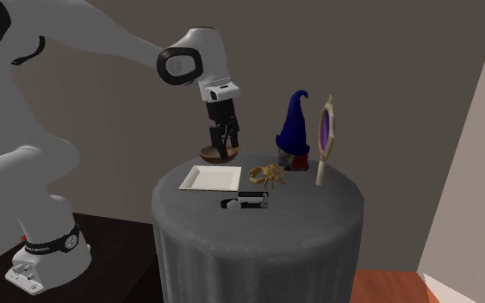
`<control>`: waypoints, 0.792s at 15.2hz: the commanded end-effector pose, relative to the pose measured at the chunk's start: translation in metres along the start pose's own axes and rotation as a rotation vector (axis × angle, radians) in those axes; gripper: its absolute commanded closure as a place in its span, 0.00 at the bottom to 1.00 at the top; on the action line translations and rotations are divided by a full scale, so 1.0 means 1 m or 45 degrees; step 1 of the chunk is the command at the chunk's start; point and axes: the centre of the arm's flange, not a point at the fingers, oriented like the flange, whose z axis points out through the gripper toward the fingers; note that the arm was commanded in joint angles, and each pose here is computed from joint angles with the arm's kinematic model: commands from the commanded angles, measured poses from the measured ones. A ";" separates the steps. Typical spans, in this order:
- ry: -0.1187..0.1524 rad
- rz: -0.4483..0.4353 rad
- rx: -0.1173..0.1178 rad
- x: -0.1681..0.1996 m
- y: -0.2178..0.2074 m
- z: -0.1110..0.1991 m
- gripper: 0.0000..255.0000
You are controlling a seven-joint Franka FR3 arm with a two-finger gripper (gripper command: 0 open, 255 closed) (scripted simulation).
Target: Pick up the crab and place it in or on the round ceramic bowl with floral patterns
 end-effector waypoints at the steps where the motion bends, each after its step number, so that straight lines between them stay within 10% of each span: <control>1: 0.002 0.008 0.012 0.008 -0.020 0.014 0.00; 12: 0.009 0.041 0.059 0.045 -0.119 0.078 0.00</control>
